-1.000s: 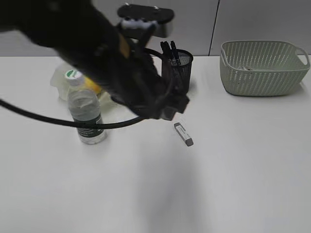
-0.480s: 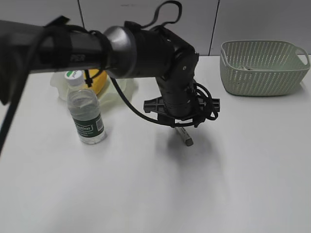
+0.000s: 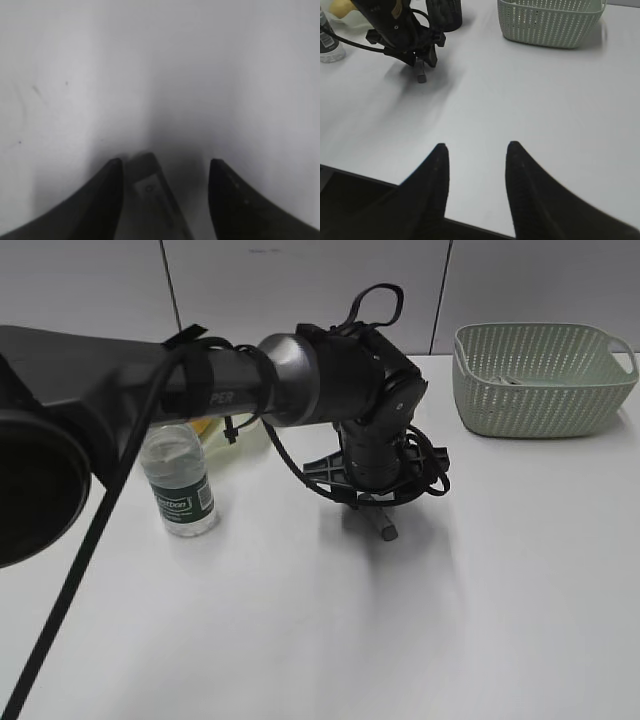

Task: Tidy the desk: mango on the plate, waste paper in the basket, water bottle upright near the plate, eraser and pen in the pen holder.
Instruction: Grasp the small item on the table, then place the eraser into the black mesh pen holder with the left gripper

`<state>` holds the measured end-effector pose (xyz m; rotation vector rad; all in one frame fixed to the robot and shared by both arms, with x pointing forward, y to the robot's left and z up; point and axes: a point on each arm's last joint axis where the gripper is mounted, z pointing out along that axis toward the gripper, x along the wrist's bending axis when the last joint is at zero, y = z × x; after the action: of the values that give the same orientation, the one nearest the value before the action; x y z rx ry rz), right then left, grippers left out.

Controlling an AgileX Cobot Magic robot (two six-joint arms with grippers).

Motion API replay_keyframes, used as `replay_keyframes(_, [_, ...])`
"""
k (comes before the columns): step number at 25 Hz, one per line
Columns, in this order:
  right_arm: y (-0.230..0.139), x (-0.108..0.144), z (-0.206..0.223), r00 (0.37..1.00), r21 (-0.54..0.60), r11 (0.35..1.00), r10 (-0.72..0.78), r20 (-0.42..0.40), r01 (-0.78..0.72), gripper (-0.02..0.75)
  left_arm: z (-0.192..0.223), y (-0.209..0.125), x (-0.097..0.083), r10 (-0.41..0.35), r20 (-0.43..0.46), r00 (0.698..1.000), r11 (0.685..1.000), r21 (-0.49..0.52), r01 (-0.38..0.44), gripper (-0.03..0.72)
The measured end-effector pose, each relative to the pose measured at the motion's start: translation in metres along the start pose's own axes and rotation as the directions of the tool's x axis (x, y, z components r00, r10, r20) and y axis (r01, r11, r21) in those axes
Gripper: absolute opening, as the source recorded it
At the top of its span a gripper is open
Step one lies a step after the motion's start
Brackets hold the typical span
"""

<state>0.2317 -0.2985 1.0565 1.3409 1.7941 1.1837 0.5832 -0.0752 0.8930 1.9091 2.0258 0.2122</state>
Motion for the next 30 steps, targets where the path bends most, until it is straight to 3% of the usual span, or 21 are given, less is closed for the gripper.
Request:
replay_keyframes(7, [0.0,0.0,0.0,1.0,0.0,1.0,0.0,0.0,0.0,0.311,0.003,-0.001,0.0,0.012,-0.015,1.0,1.0,-0.003,-0.012,0.305])
replay_keyframes(12, [0.0,0.0,0.0,1.0,0.0,1.0,0.0,0.0,0.0,0.311,0.004,-0.003,-0.002,0.034,-0.011,0.999,0.999,-0.024,-0.034,0.14])
replay_keyframes(17, [0.0,0.0,0.0,1.0,0.0,1.0,0.0,0.0,0.0,0.311,0.003,-0.002,-0.004,0.048,0.0,0.999,0.998,-0.048,-0.048,0.14])
replay_keyframes(20, [0.0,0.0,0.0,1.0,0.0,1.0,0.0,0.0,0.0,0.311,-0.011,0.006,-0.011,0.125,0.02,0.992,0.982,-0.149,-0.12,0.14])
replay_keyframes(22, [0.0,0.0,0.0,1.0,0.0,1.0,0.0,0.0,0.0,0.311,-0.034,0.016,-0.02,0.205,0.042,0.978,0.945,-0.267,-0.187,0.14])
replay_keyframes(24, [0.0,0.0,0.0,1.0,0.0,1.0,0.0,0.0,0.0,0.311,-0.068,0.031,-0.031,0.303,0.096,0.948,0.873,-0.428,-0.236,0.14])
replay_keyframes(28, [0.0,0.0,0.0,1.0,0.0,1.0,0.0,0.0,0.0,0.311,-0.12,0.062,-0.041,0.469,0.22,0.856,0.709,-0.671,-0.216,0.14])
replay_keyframes(30, [0.0,0.0,0.0,1.0,0.0,1.0,0.0,0.0,0.0,0.311,-0.124,0.082,-0.031,0.5,0.243,0.831,0.666,-0.721,-0.19,0.14])
